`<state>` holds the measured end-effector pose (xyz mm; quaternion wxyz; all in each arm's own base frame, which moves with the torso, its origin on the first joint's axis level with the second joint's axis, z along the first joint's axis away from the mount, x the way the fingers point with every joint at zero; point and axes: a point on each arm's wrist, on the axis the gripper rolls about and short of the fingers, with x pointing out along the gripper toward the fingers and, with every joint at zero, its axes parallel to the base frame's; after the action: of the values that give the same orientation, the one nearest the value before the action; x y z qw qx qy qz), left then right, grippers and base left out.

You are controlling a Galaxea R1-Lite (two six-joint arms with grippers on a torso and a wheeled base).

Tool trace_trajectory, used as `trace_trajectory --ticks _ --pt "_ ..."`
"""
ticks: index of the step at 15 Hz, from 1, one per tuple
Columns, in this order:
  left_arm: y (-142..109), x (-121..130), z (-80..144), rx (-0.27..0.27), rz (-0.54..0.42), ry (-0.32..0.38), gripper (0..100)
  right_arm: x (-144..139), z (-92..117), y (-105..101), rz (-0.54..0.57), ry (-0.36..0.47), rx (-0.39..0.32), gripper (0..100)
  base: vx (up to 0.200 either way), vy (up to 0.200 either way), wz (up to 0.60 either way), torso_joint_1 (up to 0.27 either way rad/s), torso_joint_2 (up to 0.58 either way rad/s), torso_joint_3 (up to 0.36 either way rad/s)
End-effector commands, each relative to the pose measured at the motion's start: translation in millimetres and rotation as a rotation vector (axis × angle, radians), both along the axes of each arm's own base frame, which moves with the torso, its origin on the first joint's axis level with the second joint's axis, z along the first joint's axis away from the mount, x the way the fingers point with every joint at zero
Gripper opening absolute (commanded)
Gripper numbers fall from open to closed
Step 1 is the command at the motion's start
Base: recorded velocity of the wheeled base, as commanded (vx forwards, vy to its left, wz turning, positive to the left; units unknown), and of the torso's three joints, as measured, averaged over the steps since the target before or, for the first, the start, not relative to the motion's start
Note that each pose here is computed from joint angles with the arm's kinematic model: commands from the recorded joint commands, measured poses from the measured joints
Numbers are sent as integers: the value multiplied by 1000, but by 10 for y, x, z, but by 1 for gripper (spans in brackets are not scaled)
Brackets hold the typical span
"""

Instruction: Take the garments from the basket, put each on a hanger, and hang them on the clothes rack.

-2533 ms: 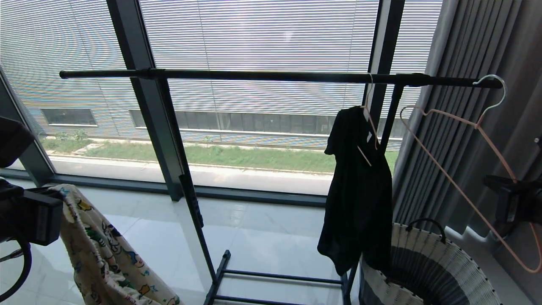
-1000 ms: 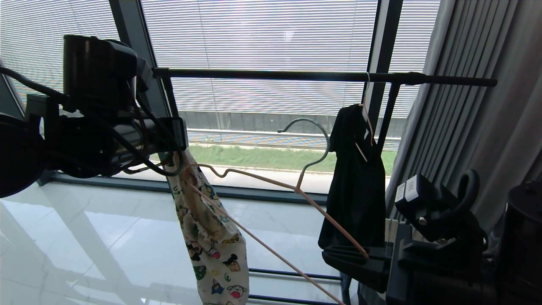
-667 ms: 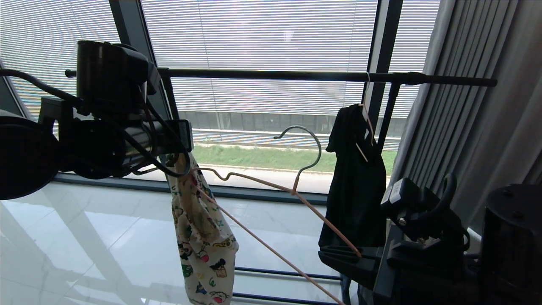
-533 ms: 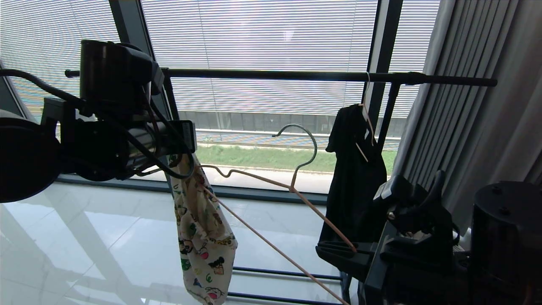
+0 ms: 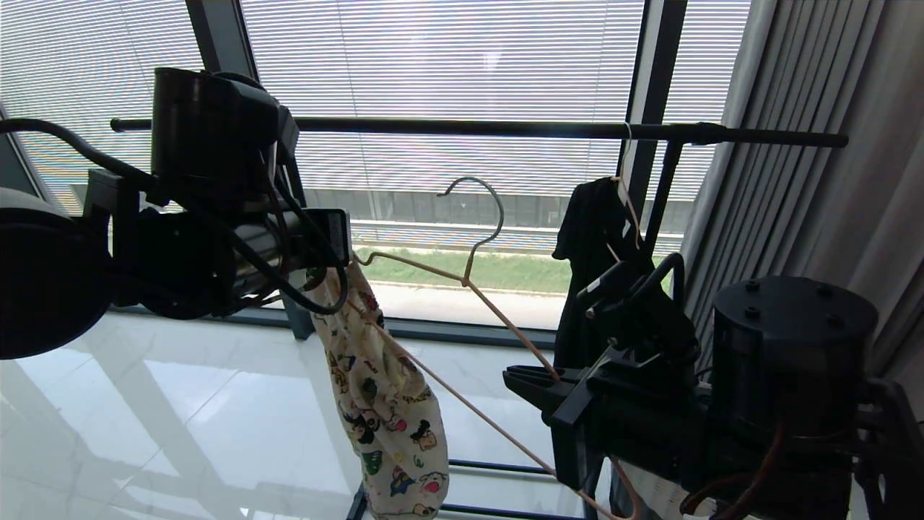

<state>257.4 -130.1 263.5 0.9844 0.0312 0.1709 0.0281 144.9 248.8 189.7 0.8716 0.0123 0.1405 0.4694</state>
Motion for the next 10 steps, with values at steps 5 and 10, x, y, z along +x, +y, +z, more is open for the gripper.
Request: trace_trajectory --ticks 5,10 --pt "-485 -451 86 -83 -215 -20 0 129 -67 230 -2 7 -11 0 0 0 0 0 0 0" --pt "-555 -591 150 -105 -268 -37 0 160 -76 246 -26 3 -15 0 0 0 0 0 0 0"
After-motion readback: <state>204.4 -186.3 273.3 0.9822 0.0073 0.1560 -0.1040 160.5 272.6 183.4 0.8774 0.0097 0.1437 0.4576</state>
